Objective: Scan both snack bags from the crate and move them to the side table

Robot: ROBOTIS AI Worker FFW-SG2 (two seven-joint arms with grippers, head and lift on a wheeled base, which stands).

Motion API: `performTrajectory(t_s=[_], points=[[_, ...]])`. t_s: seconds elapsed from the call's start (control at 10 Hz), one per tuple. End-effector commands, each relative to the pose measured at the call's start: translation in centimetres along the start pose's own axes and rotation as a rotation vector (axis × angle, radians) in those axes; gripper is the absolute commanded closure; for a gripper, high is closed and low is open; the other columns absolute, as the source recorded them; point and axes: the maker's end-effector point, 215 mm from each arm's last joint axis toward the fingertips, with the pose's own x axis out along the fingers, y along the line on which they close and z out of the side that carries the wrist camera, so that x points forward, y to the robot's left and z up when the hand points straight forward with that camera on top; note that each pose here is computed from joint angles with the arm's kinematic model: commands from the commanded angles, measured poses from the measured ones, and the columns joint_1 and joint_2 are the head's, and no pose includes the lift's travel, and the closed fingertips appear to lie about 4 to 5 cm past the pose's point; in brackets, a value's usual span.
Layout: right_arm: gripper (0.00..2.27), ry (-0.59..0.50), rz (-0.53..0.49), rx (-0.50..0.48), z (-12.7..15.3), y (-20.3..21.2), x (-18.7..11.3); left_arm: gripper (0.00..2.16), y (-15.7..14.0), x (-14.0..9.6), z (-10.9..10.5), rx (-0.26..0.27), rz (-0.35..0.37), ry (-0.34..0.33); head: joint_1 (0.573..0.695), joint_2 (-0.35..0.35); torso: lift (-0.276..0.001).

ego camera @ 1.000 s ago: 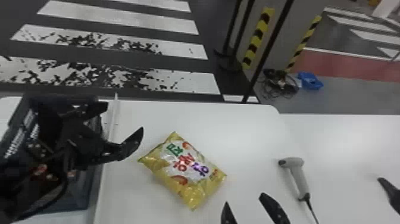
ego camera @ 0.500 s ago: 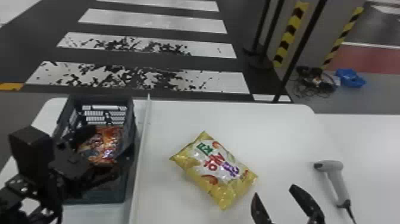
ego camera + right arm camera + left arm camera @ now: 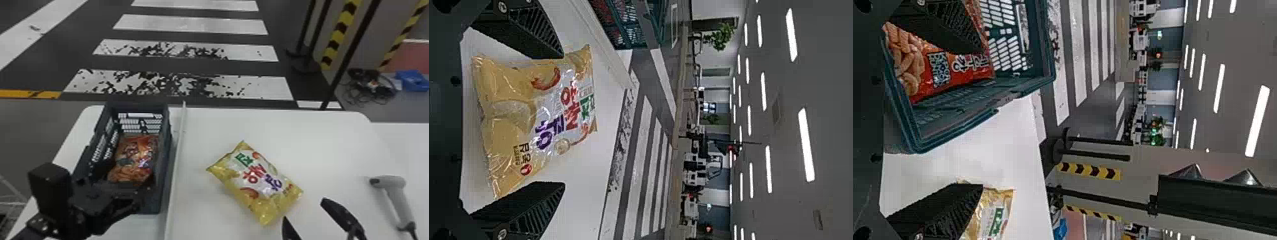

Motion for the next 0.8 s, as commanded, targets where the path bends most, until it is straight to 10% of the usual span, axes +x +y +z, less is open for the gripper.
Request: performTrajectory(t_s=[0.0, 0.7], points=[[0.08, 0.04, 0.045, -0.064, -1.3, 1.9, 0.3, 0.04, 0.5, -0.8, -1.1, -0.015, 0.017, 0.019, 0.695, -0.005, -0.095], [0.08, 0.088, 0.059, -0.419, -6.4, 6.8, 1.4, 0.04, 1.8, -2.8, -4.0, -0.018, 0.035, 0.082, 0.695, 0.121, -0.095]])
